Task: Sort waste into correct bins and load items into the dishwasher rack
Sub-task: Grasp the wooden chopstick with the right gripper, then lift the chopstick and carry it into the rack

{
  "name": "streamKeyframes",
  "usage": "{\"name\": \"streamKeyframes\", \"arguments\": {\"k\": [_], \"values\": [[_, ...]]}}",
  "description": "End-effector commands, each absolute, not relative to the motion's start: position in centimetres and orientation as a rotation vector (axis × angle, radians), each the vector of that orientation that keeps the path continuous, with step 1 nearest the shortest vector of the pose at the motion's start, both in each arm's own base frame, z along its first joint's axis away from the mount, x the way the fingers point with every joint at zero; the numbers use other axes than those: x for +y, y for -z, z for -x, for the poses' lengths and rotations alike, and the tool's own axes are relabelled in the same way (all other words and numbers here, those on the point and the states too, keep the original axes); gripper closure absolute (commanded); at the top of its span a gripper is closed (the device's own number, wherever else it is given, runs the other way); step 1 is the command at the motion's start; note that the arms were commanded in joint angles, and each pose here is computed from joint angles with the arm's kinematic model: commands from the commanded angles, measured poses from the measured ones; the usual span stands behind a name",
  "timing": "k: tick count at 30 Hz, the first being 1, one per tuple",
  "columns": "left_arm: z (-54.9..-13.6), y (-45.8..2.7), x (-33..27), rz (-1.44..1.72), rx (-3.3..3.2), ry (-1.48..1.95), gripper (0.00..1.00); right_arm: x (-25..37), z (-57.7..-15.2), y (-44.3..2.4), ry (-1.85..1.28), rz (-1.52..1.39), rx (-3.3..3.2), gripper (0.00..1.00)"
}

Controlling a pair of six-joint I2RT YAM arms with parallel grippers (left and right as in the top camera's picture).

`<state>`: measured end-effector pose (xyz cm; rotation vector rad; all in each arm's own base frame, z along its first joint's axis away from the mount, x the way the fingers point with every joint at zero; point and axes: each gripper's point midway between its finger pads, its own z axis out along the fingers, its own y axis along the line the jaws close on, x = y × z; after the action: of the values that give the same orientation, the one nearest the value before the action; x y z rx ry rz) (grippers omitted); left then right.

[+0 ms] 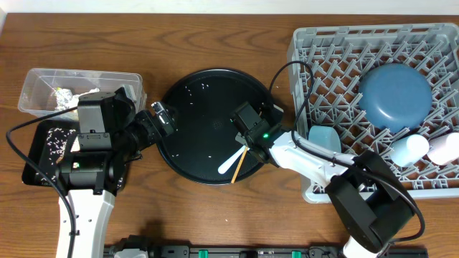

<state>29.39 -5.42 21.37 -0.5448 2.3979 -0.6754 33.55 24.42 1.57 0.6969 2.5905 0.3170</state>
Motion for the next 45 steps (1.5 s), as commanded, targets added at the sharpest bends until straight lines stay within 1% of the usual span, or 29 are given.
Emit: {"name": "streamKeyframes", "arguments": {"k": [1,7,13,18,20,21,25,28,32,36,38,43,45], "values": [[-29.6,-21.9,-5.1,0.533,2.386,0.657,0.02,24.0,-34.0,-0.9,-0.281,-0.693,2.579,0.82],[-29.6,-21.9,-5.1,0.533,2.386,0.657,0.02,24.0,-34.0,0.0,-0.263,-0.692,2.588,0.82],[-29.6,-21.9,-5.1,0.533,2.386,0.657,0.02,23.6,-34.4,0.0,-0.238,-0.696,2.561,0.82],[-29.6,-21.9,-5.1,0.533,2.386,0.657,0.02,23.6,-34.4,0.0,-0.238,-0.696,2.562,0.9],[-29.6,-21.9,-5.1,0.533,2.386,0.657,0.02,23.6,-34.4,0.0,-0.238,-0.696,2.562,0.95],[-29.6,-21.9,-5.1,0.533,2.386,0.657,0.02,23.6,-34.4,0.0,-0.238,-0.696,2.562,0.99],[-29.6,-21.9,-5.1,0.533,2.386,0.657,0.02,23.9,-34.7,-0.2,-0.258,-0.695,2.549,0.99],[-29.6,-21.9,-5.1,0.533,2.386,0.657,0.02,24.5,-35.4,-0.9,-0.287,-0.618,2.533,0.99],[-29.6,-21.9,-5.1,0.533,2.386,0.657,0.02,25.7,-36.7,-3.6,-0.356,-0.466,2.479,0.99],[-29.6,-21.9,-5.1,0.533,2.386,0.657,0.02,26.6,-37.2,-8.1,-0.429,-0.301,2.424,0.99],[-29.6,-21.9,-5.1,0.533,2.386,0.657,0.02,26.5,-37.0,-10.7,-0.438,-0.169,2.396,0.99],[-29.6,-21.9,-5.1,0.533,2.386,0.657,0.02,23.3,-35.9,-16.9,-0.411,-0.027,2.329,0.99],[-29.6,-21.9,-5.1,0.533,2.386,0.657,0.02,20.8,-35.1,-19.3,-0.393,-0.008,2.316,0.99]]}}
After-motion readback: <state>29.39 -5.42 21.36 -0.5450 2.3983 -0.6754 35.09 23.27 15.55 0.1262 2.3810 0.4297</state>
